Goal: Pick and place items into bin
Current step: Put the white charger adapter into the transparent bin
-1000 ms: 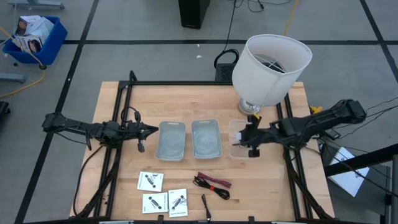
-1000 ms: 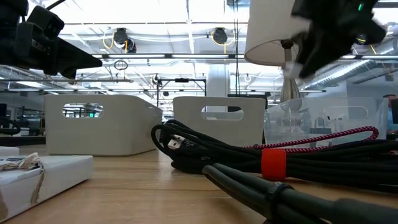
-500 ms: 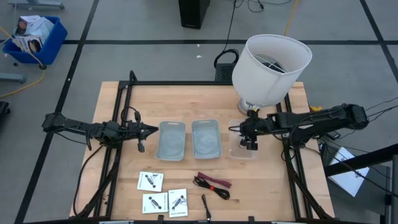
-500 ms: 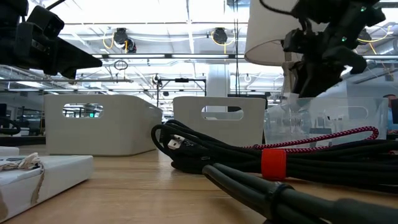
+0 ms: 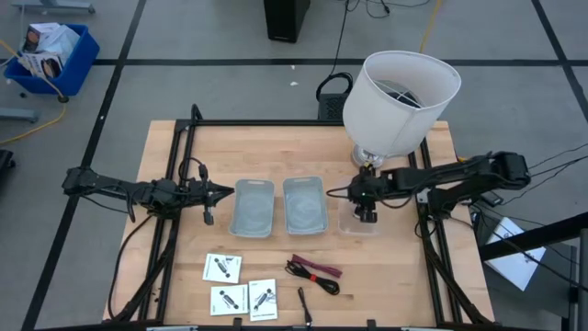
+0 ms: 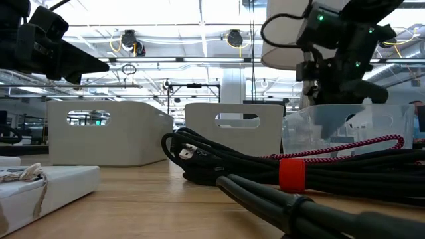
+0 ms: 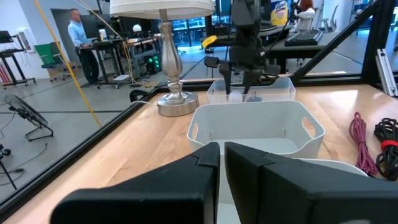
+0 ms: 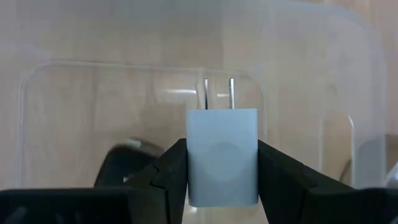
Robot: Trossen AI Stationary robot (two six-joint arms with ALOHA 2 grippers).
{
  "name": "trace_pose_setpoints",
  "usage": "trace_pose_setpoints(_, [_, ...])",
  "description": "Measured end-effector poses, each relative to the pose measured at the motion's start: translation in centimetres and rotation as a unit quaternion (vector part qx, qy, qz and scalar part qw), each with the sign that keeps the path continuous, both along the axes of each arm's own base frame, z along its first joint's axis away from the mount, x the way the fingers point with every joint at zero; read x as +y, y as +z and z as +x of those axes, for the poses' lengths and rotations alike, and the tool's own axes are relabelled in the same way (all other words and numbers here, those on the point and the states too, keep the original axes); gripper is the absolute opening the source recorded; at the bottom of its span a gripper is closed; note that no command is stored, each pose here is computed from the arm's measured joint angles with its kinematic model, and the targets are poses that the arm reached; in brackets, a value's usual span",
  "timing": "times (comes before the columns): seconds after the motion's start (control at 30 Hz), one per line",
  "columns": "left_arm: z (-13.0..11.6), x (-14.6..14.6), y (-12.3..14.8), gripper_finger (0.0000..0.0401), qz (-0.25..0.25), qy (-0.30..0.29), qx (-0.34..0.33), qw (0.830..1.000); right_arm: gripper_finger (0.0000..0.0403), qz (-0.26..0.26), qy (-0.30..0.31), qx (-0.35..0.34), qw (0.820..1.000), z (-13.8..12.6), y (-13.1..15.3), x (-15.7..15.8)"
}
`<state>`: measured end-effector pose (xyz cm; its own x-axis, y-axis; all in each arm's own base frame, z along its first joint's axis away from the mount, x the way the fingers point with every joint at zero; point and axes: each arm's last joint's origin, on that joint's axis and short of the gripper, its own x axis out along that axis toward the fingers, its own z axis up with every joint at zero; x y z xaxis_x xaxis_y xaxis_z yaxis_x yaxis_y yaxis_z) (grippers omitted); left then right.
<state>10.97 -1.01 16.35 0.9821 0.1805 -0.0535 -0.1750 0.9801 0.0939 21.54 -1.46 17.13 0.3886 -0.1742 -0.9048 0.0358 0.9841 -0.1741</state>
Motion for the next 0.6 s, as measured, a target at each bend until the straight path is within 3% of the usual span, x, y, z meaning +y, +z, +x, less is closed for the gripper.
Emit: trace_pose_setpoints(0.6, [0.00, 0.01, 0.01, 0.0033, 0.000, 0.000, 0.000, 1.000, 0.0152, 0.014, -0.001, 0.000, 1.000, 0.32, -0.38, -0.28])
